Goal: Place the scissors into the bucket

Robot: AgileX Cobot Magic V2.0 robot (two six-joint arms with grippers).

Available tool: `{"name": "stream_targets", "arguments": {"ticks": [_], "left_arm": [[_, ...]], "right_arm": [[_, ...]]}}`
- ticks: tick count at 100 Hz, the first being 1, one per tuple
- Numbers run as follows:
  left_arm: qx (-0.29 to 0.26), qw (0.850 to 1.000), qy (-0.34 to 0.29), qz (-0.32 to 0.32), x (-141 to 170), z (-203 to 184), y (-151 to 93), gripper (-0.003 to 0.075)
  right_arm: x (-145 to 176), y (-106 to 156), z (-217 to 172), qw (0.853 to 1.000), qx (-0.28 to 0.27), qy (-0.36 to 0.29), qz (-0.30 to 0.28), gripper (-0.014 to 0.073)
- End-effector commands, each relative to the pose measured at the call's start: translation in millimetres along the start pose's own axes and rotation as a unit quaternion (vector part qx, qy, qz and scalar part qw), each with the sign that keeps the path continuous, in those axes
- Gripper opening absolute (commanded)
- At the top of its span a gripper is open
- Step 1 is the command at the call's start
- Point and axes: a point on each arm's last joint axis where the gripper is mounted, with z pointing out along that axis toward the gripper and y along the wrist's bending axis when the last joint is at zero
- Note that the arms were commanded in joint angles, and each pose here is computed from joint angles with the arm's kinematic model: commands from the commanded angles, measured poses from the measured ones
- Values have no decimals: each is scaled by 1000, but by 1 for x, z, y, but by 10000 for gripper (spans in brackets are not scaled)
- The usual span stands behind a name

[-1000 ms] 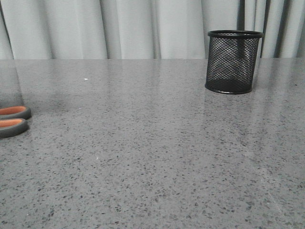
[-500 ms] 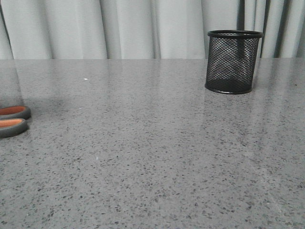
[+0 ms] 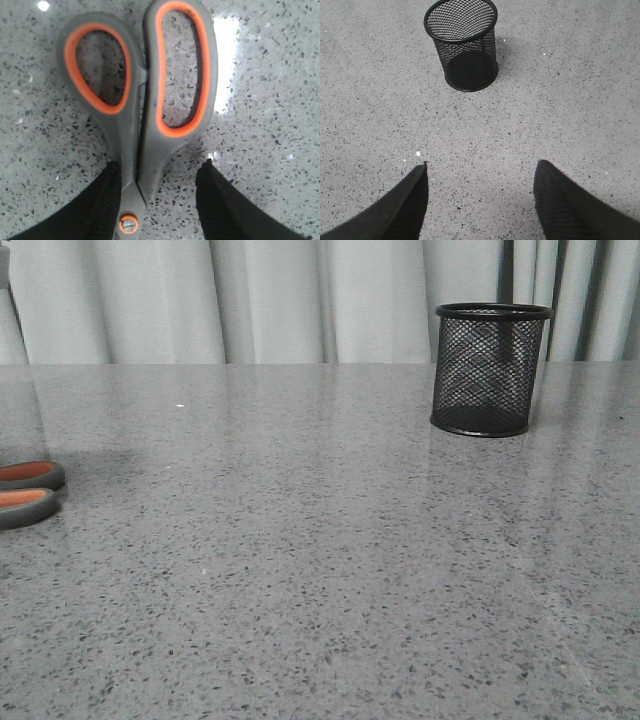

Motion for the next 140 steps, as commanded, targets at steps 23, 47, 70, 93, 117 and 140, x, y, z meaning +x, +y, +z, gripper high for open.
{"name": "stream_targets", "arguments": {"ticks": [23, 47, 70, 93, 117, 140], "left_arm": [[-3, 1000, -9, 2, -5, 3, 7, 325], [-9, 1000, -7, 2, -5, 6, 10, 325], [3, 1000, -5, 2, -4, 6, 7, 110], [-19, 999, -28, -6, -10, -9, 6, -20], [-126, 990, -67, 0, -41, -82, -3, -20], [-242, 963, -107, 46, -88, -153, -31, -20]], "right_arm": [[-15, 0, -5, 999, 3, -45, -10, 412], [-15, 0, -5, 999, 3, -45, -10, 412], [-15, 0, -5, 999, 3, -45, -10, 412], [-15, 0, -5, 999, 3, -45, -10, 412], [-17, 2, -5, 999, -8, -54, 2, 412], [-25, 15, -8, 991, -81, -93, 56, 412]]}}
